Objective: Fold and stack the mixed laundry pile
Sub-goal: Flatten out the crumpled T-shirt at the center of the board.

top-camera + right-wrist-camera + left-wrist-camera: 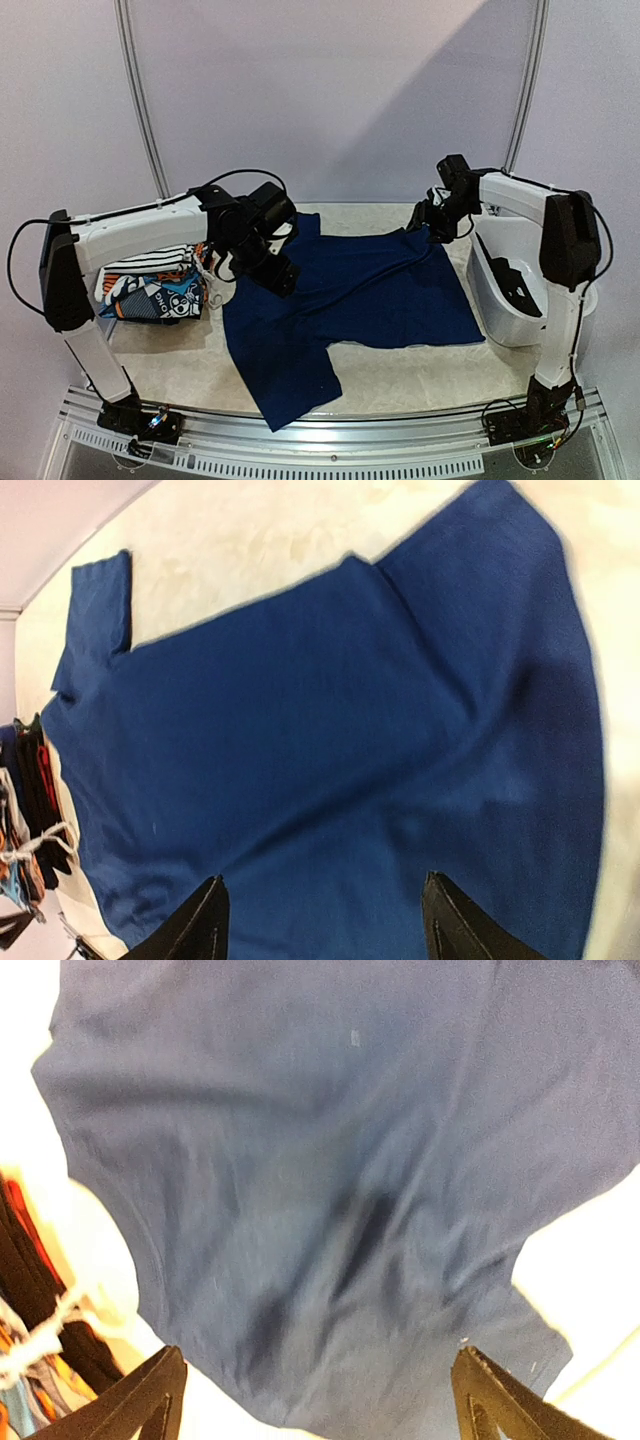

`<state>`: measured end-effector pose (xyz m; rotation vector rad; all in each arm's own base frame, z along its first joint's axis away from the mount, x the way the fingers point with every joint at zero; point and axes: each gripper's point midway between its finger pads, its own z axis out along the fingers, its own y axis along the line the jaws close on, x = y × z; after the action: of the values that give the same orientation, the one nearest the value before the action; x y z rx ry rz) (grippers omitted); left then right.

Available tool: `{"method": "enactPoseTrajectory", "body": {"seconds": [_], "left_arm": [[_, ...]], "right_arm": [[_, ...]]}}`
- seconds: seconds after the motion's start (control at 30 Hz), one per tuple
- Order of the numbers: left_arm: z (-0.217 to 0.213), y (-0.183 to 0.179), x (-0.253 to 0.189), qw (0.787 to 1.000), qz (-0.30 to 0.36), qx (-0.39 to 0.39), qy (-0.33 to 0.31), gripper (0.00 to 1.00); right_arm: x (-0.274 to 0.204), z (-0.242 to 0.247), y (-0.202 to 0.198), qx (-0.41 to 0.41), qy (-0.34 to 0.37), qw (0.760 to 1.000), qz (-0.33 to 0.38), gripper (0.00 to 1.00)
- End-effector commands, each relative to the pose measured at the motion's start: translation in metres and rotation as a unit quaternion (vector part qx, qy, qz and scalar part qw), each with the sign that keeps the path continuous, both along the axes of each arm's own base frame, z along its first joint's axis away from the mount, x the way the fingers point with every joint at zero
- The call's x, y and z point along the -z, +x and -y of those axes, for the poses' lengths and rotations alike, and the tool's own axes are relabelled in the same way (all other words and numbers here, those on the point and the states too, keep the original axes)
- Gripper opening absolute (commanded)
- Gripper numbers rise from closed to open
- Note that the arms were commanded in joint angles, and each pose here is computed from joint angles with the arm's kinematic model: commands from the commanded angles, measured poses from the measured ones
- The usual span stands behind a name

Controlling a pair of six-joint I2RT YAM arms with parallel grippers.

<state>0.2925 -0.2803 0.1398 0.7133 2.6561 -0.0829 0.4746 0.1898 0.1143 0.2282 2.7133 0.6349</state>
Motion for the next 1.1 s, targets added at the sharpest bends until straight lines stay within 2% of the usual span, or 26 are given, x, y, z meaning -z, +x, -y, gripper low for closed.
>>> {"method": "enactPoseTrajectory", "body": {"seconds": [0.0,0.2,0.33,0.47,0.6,0.7,0.8,0.93,1.07], "left_arm": [[-0.003,-0.02,-0.005,1.0,0.004,0.01,-0.018,0.93],[-0.005,-0.039,0.001,0.999,0.0,0.037,-0.023,0.93],[-0.002,-0.047,0.011,0.998,-0.011,0.047,-0.031,0.92],[0.007,-0.052,0.017,0.997,-0.021,0.061,-0.041,0.91],[0.01,-0.062,0.019,0.996,-0.031,0.074,-0.033,0.9],[0.004,-0.078,0.022,0.995,-0.039,0.086,-0.021,0.89],[-0.004,-0.1,0.022,0.993,-0.047,0.106,-0.012,0.87],[-0.016,-0.132,0.026,0.989,-0.058,0.134,-0.005,0.85],[-0.022,-0.167,0.027,0.983,-0.064,0.171,-0.015,0.81]], "right_arm": [[-0.045,0.023,-0.058,0.02,-0.057,0.998,0.015,0.67],[-0.074,0.064,-0.148,0.065,-0.103,0.993,0.007,0.68],[-0.082,0.104,-0.207,0.13,-0.132,0.983,-0.002,0.67],[-0.084,0.149,-0.27,0.23,-0.157,0.96,-0.029,0.63],[-0.081,0.184,-0.323,0.289,-0.196,0.935,-0.06,0.62],[-0.074,0.18,-0.334,0.283,-0.174,0.941,-0.065,0.58],[-0.071,0.144,-0.321,0.211,-0.09,0.973,-0.038,0.55],[-0.079,0.101,-0.31,0.115,0.002,0.993,-0.002,0.53],[-0.087,0.078,-0.297,0.046,0.004,0.998,0.042,0.53]]}}
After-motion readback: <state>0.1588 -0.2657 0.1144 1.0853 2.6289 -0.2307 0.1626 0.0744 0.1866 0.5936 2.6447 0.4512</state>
